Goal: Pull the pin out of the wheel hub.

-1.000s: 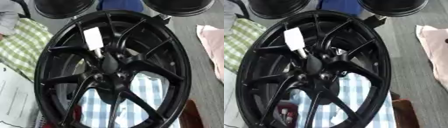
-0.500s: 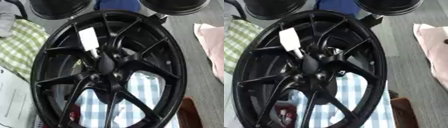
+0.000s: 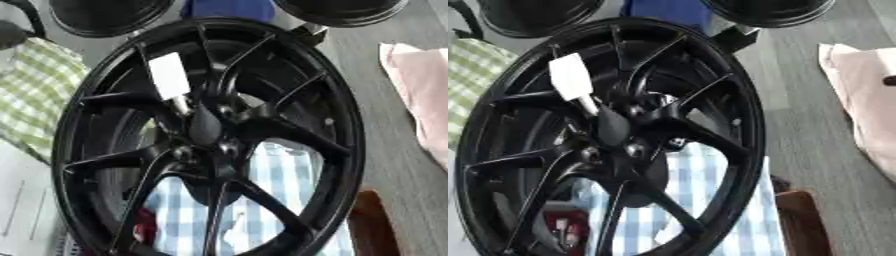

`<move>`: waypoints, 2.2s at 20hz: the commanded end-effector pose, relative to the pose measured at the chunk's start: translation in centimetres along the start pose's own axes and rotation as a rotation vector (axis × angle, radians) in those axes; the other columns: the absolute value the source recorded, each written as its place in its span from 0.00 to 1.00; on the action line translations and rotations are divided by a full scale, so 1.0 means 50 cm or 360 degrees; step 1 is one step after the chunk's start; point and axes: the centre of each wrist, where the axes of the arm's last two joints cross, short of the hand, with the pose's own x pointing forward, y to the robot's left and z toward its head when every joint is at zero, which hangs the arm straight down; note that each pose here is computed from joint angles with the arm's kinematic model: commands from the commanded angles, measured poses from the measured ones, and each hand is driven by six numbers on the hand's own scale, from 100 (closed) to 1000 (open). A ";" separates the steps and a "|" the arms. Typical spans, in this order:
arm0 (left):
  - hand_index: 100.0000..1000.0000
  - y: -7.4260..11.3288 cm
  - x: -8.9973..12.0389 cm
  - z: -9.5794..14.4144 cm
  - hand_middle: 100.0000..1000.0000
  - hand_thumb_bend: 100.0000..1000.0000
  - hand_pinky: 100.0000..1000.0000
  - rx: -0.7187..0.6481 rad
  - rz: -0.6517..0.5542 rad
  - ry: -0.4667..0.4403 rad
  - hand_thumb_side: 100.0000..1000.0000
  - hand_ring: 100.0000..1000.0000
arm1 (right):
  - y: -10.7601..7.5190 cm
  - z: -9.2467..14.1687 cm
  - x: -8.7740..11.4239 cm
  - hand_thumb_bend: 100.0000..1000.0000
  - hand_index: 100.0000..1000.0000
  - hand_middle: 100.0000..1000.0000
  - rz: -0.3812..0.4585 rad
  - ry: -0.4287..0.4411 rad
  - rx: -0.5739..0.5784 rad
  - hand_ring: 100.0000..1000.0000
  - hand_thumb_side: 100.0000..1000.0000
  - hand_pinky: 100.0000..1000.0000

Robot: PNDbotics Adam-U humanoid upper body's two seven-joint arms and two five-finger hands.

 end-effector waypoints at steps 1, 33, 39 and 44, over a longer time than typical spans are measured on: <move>0.79 0.014 0.006 -0.019 0.70 0.47 0.80 -0.0110 -0.0055 0.0005 0.59 0.72 | -0.013 -0.006 0.019 0.00 0.65 0.73 0.0054 -0.0050 -0.0005 0.57 0.81 0.83; 0.86 -0.034 0.039 -0.289 0.78 0.90 0.89 -0.0501 0.0454 0.0216 0.62 0.83 | -0.001 -0.006 0.019 0.00 0.64 0.72 0.0013 0.0007 0.0004 0.57 0.81 0.83; 0.86 -0.053 0.038 -0.317 0.78 0.91 0.89 -0.0538 0.0446 0.0264 0.62 0.83 | 0.000 -0.007 0.019 0.00 0.64 0.72 0.0003 0.0011 0.0002 0.57 0.81 0.83; 0.86 -0.066 0.030 -0.332 0.77 0.89 0.89 -0.0556 0.0445 0.0314 0.61 0.83 | 0.002 -0.006 0.018 0.00 0.64 0.72 -0.0005 0.0016 -0.0006 0.57 0.82 0.83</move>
